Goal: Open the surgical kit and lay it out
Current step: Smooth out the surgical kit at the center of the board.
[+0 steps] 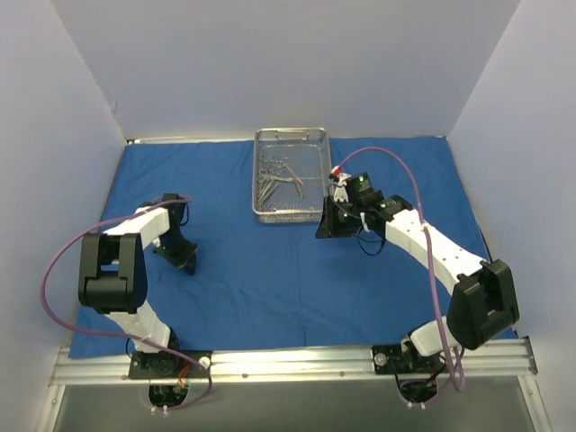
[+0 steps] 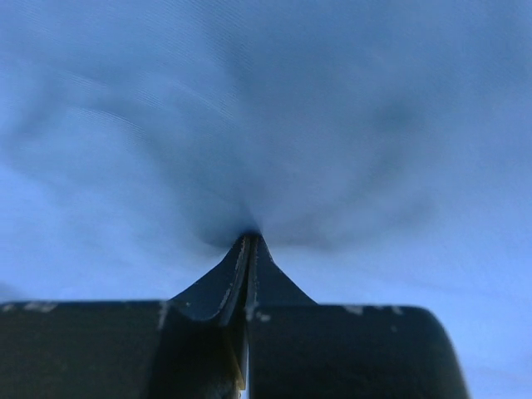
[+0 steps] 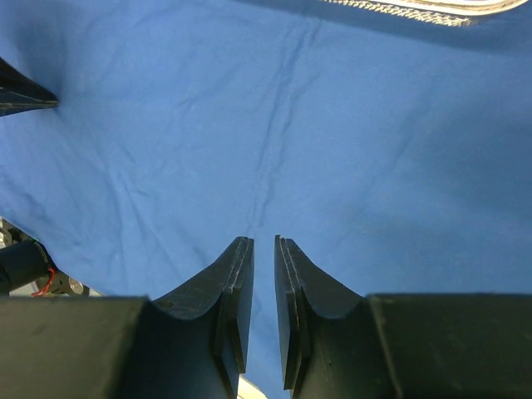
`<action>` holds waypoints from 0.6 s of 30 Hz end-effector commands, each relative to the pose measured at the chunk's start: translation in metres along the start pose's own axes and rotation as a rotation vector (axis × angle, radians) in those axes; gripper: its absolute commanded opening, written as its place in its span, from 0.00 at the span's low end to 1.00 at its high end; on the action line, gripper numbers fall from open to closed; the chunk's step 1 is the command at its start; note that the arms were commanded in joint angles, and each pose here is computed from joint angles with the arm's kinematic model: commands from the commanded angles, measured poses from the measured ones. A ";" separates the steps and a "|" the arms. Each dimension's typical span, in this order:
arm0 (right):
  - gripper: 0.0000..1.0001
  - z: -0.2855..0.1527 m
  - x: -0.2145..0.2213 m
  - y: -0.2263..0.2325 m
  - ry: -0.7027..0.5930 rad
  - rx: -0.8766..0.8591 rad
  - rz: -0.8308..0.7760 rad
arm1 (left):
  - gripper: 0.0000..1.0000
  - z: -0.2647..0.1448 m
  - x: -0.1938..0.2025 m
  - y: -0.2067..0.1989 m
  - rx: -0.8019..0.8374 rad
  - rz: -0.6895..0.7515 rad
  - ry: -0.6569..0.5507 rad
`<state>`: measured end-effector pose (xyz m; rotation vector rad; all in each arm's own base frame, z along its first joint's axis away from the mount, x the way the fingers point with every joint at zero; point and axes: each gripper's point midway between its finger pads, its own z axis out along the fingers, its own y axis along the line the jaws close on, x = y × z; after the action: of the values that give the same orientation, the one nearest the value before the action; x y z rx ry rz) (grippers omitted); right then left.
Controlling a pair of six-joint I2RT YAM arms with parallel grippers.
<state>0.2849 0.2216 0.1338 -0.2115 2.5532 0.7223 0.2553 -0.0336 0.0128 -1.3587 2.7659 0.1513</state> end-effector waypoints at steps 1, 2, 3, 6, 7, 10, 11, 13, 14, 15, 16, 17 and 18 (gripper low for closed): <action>0.18 -0.006 -0.009 0.006 -0.034 -0.034 -0.022 | 0.02 0.008 -0.017 0.069 -0.251 -0.023 0.018; 0.18 -0.006 -0.011 0.007 -0.034 -0.037 -0.024 | 0.02 0.004 -0.021 0.067 -0.239 -0.006 0.000; 0.18 -0.005 -0.012 0.007 -0.032 -0.035 -0.025 | 0.02 -0.005 -0.028 0.064 -0.222 0.011 -0.036; 0.18 -0.004 -0.018 0.004 -0.044 -0.030 -0.006 | 0.02 -0.031 -0.041 0.030 -0.078 0.098 -0.086; 0.18 -0.004 -0.022 0.001 -0.054 -0.028 0.013 | 0.02 -0.047 -0.043 0.010 -0.023 0.149 -0.118; 0.18 -0.004 -0.033 -0.013 -0.077 -0.013 0.087 | 0.02 -0.070 -0.041 -0.021 0.041 0.264 -0.153; 0.18 -0.001 -0.036 -0.020 -0.074 -0.001 0.108 | 0.02 -0.085 -0.044 -0.038 0.060 0.304 -0.192; 0.18 0.002 -0.049 -0.030 -0.085 0.028 0.135 | 0.02 -0.097 -0.055 -0.051 0.059 0.352 -0.242; 0.18 0.001 -0.057 -0.044 -0.107 0.068 0.157 | 0.02 -0.104 -0.066 -0.065 0.068 0.354 -0.268; 0.18 0.002 -0.064 -0.052 -0.121 0.086 0.170 | 0.02 -0.106 -0.072 -0.069 0.064 0.355 -0.275; 0.18 0.006 -0.073 -0.059 -0.131 0.102 0.183 | 0.02 -0.107 -0.080 -0.074 0.057 0.369 -0.290; 0.18 0.006 -0.081 -0.072 -0.150 0.122 0.205 | 0.02 -0.096 -0.086 -0.081 0.038 0.378 -0.278; 0.16 0.008 -0.089 -0.080 -0.173 0.139 0.214 | 0.02 -0.101 -0.101 -0.090 0.060 0.360 -0.299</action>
<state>0.3524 0.1770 0.1254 0.0761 2.5413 0.6648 0.3706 -0.0455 0.1260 -0.7752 2.6701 0.1403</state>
